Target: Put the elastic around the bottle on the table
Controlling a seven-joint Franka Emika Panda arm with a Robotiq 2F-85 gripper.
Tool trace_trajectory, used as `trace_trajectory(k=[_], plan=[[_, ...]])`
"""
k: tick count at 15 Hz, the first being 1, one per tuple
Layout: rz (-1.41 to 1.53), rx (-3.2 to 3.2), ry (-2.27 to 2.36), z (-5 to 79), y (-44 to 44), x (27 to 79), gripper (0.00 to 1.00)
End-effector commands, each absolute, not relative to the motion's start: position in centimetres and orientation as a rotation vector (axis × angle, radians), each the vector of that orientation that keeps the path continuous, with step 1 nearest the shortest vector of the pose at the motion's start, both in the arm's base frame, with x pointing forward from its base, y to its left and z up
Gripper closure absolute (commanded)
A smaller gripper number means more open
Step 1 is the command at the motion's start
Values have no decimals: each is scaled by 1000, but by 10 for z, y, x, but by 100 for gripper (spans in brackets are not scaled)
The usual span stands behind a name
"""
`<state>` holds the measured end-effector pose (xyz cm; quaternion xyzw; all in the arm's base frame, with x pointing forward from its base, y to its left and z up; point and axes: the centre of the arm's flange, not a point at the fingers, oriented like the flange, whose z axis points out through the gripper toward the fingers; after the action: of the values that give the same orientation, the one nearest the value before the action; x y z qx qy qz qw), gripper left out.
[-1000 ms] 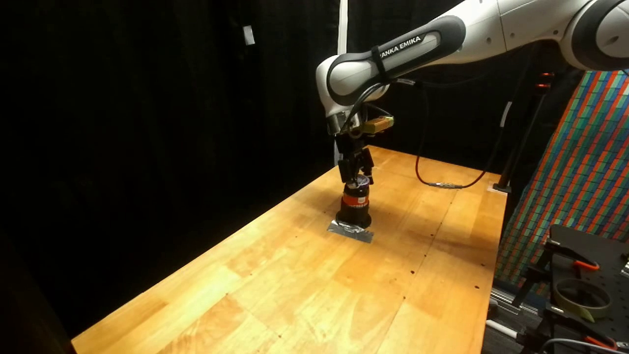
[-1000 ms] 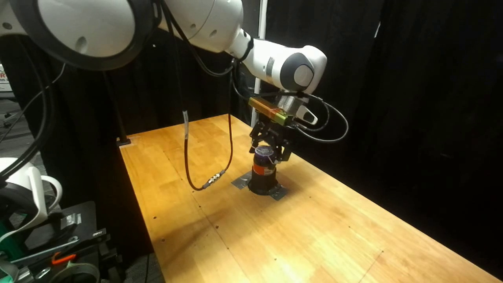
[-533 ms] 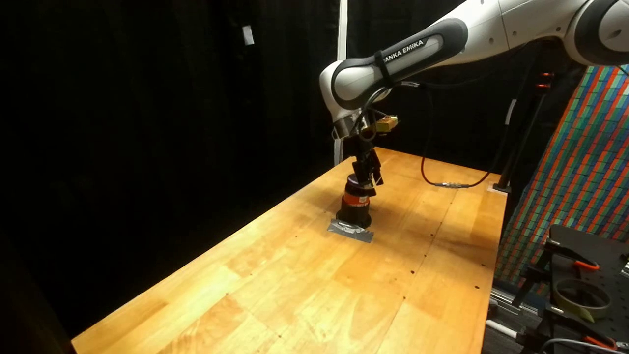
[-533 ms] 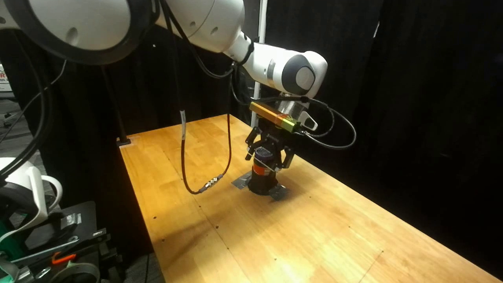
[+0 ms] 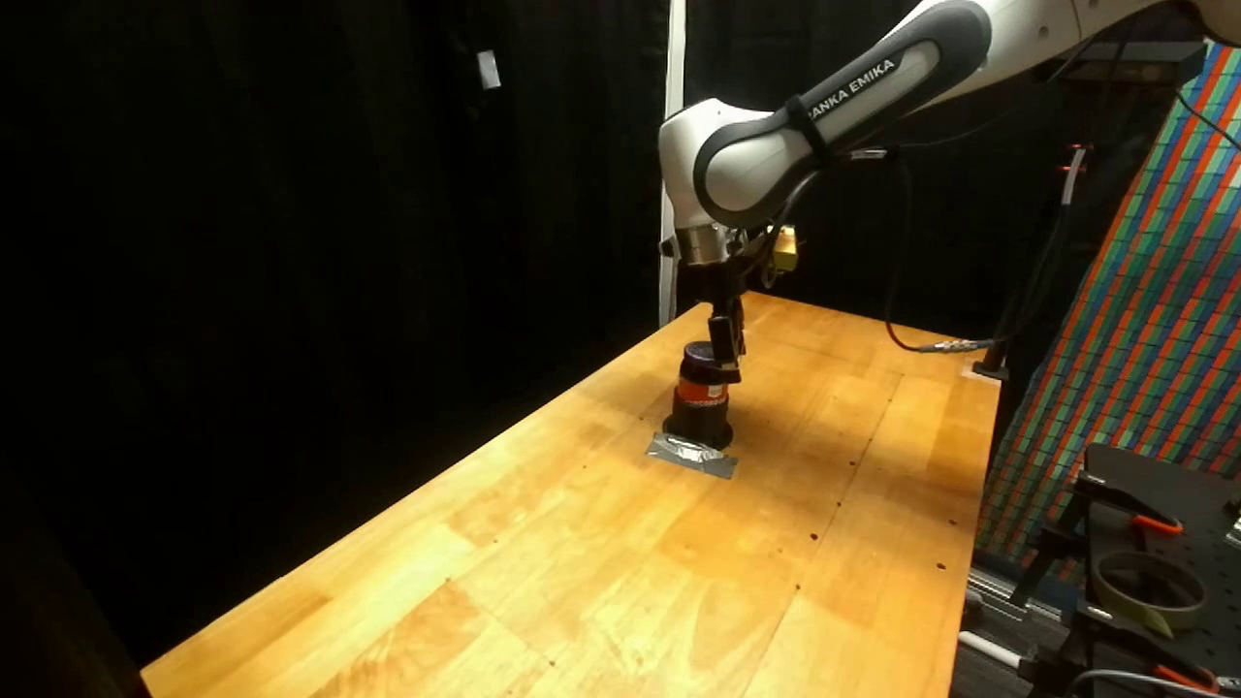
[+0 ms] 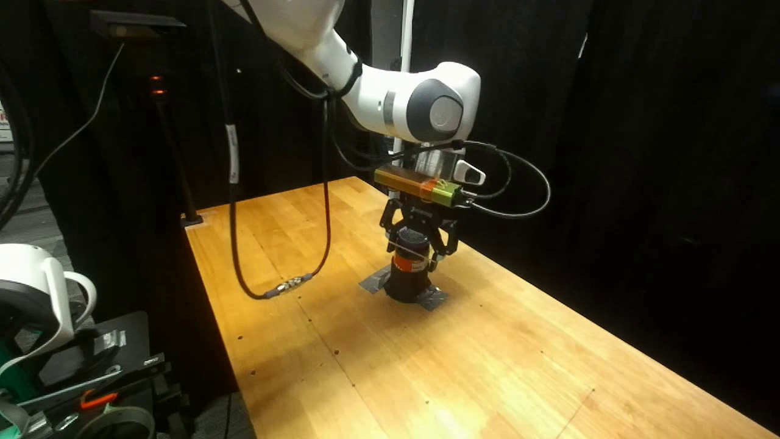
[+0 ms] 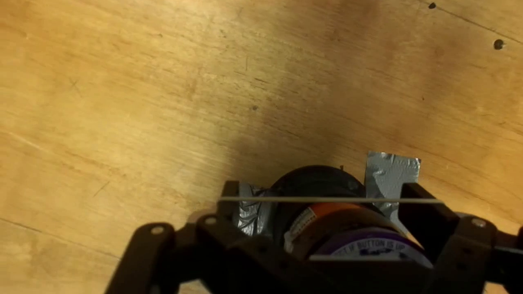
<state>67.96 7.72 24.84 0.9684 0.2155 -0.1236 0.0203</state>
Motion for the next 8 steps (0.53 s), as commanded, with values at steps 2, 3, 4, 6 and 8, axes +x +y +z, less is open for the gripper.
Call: trace_trajectory(k=[2,3,4,6,8], plan=[[-177,2954,745,258,53,600,5],[-130,2953,747,258,51,595,27],[-87,2953,756,259,49,590,29],[27,2968,752,261,43,578,40],[150,2965,762,262,35,565,58]])
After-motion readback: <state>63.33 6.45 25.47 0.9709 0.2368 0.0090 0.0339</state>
